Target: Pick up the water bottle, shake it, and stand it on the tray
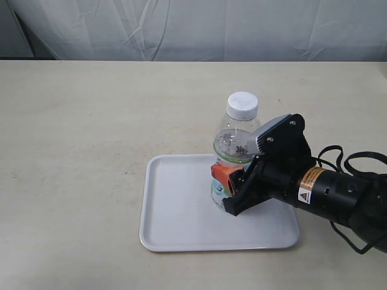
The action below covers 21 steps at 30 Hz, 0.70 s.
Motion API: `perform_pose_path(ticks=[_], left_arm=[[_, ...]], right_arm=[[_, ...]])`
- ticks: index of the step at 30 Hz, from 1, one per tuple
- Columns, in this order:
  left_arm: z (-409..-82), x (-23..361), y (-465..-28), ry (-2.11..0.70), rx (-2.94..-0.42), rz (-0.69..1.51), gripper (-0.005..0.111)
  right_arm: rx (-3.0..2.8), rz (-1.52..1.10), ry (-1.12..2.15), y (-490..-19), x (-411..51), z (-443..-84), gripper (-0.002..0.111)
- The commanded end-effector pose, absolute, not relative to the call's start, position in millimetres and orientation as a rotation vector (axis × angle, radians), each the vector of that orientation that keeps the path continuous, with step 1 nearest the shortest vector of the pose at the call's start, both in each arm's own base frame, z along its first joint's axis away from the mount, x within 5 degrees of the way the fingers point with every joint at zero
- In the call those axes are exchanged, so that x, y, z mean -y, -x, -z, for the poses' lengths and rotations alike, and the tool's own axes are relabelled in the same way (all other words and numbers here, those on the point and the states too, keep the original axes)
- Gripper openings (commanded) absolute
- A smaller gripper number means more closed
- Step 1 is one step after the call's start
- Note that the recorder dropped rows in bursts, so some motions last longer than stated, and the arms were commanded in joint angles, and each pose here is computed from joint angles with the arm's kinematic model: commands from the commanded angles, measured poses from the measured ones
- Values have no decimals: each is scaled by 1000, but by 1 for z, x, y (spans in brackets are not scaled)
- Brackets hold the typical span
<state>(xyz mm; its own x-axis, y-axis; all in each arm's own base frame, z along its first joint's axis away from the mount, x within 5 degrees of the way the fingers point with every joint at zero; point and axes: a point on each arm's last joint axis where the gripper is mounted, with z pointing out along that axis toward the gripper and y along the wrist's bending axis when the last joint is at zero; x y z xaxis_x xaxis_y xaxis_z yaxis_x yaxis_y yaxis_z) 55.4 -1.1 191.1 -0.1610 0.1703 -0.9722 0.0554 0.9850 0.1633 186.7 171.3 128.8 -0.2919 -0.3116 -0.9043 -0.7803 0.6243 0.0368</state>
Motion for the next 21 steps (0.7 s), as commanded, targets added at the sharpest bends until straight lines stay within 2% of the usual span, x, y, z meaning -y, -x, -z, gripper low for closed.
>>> perform_pose_path(ticks=[1, 3, 4, 7, 21], left_arm=[[-191, 1, -55, -165, -1722, -97, 0], [-191, 1, -55, -165, -1722, -97, 0], [-191, 1, -55, -165, -1722, -97, 0], [-191, 1, -55, -165, -1722, -97, 0], [-191, 1, -55, -165, -1722, -97, 0]], right_arm=[[-1915, -605, 846, -187, -170, -127, 33], [-1928, -620, 823, -187, -170, -127, 50], [-1932, -622, 815, -188, -170, -127, 63], [-1932, -622, 813, -188, -170, -127, 79], [-2133, -649, 713, -184, -165, -117, 80]])
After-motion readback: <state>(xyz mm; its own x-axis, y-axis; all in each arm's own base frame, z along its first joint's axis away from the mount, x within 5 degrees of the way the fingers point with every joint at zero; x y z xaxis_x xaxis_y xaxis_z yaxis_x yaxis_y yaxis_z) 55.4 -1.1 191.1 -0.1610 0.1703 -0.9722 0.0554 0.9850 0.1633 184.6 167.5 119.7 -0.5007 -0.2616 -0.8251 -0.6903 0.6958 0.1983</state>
